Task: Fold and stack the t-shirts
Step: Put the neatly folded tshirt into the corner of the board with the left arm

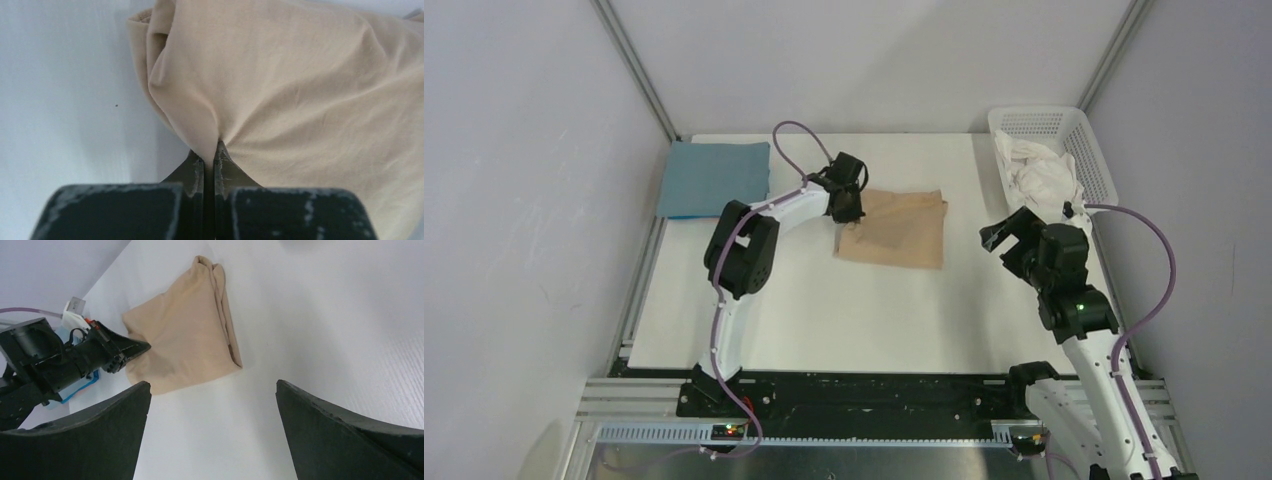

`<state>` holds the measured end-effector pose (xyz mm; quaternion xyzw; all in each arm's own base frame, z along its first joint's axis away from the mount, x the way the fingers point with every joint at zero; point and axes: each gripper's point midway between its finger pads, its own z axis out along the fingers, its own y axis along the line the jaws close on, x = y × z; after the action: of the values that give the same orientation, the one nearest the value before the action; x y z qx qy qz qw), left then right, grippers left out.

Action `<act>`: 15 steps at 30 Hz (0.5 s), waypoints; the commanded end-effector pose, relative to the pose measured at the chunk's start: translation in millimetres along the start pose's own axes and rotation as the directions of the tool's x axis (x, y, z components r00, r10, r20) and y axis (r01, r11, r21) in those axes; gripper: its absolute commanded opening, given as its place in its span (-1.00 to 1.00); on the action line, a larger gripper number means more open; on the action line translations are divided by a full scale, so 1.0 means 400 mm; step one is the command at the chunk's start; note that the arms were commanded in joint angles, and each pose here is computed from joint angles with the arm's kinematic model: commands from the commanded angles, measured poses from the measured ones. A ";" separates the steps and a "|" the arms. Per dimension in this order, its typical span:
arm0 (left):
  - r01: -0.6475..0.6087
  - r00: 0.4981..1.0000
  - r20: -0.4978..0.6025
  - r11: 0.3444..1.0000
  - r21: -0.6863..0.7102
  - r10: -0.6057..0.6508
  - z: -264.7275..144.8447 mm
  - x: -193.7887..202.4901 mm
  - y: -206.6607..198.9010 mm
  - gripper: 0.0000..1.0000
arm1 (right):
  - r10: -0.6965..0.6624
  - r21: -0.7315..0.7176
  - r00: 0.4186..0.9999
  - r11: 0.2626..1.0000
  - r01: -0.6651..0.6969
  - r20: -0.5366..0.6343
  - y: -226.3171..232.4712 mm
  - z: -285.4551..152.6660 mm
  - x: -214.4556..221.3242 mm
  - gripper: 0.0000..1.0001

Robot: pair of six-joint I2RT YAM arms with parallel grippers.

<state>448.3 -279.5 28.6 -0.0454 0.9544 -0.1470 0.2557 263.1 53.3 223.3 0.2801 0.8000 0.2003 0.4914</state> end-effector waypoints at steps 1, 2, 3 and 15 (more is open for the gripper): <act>-0.163 0.977 0.104 0.964 -0.210 0.188 -0.076 -0.077 0.065 -1.00 | -0.023 0.045 1.000 0.999 0.022 0.013 -0.028 0.013 -0.003 0.99; -0.175 0.967 0.133 0.943 -0.282 0.219 -0.096 -0.101 0.094 -1.00 | -0.023 0.047 1.000 0.999 0.023 0.012 -0.029 0.017 -0.003 0.99; -0.214 0.951 0.149 0.926 -0.311 0.270 -0.123 -0.125 0.103 -1.00 | -0.025 0.048 1.000 0.999 0.024 0.011 -0.030 0.019 -0.002 0.99; -0.329 0.837 0.155 0.710 -0.622 0.524 -0.281 -0.371 0.287 -1.00 | -0.060 0.102 0.998 0.993 0.057 0.031 -0.066 0.027 -0.006 0.99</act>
<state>490.1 -171.5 89.1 0.0943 0.9137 0.1578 0.3624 265.3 42.9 198.4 0.2810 0.8178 0.1609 0.4758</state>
